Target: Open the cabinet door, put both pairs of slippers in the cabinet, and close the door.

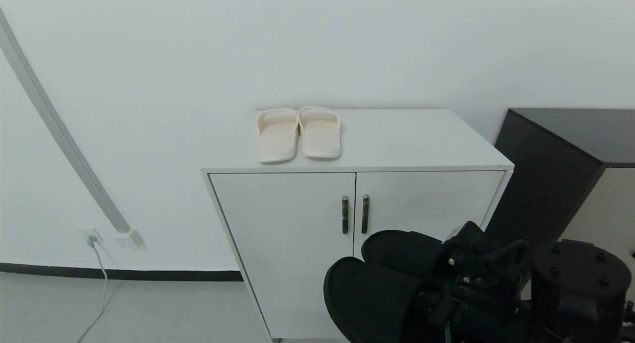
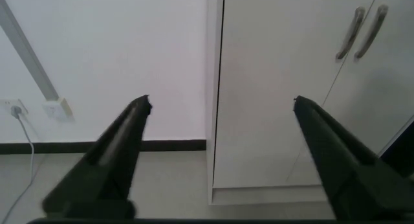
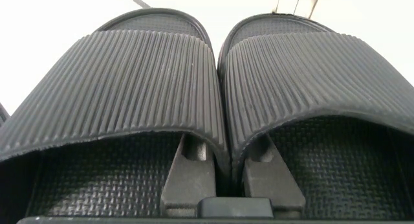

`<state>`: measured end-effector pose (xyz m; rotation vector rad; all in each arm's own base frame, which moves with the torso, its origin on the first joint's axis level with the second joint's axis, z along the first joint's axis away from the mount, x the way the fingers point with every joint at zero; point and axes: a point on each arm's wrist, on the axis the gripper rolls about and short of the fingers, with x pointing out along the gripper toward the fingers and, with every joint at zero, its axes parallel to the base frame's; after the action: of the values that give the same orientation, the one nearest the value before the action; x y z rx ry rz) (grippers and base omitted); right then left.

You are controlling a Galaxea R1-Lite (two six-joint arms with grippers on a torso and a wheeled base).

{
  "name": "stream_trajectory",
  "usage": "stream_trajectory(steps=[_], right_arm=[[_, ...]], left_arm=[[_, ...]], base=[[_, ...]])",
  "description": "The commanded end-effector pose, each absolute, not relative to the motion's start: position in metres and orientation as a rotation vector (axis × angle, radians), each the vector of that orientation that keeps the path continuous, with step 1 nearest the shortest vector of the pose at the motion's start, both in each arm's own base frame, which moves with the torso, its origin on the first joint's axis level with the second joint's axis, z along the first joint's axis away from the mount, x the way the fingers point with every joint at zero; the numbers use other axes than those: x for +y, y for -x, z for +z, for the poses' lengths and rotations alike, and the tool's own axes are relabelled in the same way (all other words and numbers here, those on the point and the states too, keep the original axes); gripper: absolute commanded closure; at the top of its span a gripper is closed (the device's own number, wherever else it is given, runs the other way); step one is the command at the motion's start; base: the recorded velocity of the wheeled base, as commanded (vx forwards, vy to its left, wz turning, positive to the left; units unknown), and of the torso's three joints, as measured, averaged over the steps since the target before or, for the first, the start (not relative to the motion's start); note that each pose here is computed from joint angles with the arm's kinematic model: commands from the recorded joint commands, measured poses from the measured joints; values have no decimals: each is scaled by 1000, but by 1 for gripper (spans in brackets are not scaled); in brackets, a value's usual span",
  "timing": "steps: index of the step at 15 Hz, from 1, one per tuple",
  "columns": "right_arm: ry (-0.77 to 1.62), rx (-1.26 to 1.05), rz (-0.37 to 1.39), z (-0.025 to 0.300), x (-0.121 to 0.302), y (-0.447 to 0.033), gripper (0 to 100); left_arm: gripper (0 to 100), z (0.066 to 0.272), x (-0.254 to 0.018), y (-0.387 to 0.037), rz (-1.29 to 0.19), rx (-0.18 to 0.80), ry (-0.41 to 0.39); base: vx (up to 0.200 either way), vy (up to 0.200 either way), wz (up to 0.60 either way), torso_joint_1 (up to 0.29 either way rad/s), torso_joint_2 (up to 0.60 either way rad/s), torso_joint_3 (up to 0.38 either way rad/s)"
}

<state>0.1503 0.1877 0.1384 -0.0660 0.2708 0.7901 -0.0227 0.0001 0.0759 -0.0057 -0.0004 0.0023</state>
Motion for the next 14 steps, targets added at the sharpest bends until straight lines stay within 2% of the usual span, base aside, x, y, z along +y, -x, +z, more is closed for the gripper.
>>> stream_trajectory(steps=[1,8,14], right_arm=[[71,271,793,138,188,-149,100],[92,283,798,133,187,-149,100],[89,279,792,134,186,-148,100]], left_arm=[[0,76,0,23,3,0,6],[0,76,0,23,3,0,6],[0,76,0,23,2,0,2]], base=[[0,0,0,-198,510,320],[0,0,0,-165,484,323],[0,0,0,-104,456,350]])
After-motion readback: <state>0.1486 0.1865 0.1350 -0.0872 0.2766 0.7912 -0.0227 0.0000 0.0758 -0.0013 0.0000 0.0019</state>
